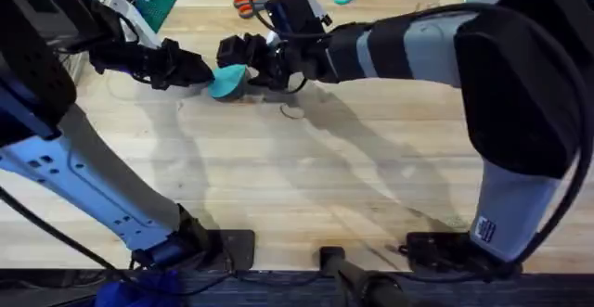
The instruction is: Pick up the plates from the table one by one and place each into a slot on the dish rack.
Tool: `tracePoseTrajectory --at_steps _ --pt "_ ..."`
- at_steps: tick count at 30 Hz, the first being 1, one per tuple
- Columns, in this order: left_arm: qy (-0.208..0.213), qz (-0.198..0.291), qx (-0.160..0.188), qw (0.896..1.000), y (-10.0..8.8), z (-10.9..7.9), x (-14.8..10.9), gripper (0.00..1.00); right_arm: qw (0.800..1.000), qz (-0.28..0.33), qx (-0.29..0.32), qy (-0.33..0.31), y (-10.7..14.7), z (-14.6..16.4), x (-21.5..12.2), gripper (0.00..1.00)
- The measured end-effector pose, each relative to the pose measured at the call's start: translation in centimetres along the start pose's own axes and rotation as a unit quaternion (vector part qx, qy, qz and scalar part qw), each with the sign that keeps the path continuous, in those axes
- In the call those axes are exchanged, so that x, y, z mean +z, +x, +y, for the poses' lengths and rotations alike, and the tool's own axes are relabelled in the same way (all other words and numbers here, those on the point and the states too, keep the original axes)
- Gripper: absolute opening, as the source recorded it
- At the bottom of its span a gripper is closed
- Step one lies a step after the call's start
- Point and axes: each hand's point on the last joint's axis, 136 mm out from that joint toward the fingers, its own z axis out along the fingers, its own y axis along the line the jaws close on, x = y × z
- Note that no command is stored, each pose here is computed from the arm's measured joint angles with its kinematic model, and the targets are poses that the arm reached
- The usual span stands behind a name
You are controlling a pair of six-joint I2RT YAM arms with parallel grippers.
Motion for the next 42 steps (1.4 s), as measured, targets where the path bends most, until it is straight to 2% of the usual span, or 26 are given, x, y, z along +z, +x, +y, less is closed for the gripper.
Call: tracePoseTrajectory --at_steps 3,14,31,42 --pt "0.000 0.000 0.000 1.000 0.0 0.0 0.0 0.041 1.000 0.000 0.000 0.000 0.0 0.0 0.0 0.668" --pt "0.000 0.000 0.000 1.000 0.0 0.0 0.0 0.041 1.000 0.000 0.003 0.004 0.0 -0.2 0.0 0.048" --pt "-0.001 0.004 -0.004 1.000 0.2 0.0 -0.1 0.041 1.000 -0.001 0.006 0.010 0.0 -0.5 0.1 0.031" --pt "-0.023 0.054 -0.013 0.998 2.1 -0.1 -1.0 0.041 1.000 0.027 0.009 -0.008 0.5 -0.2 -0.2 0.031"
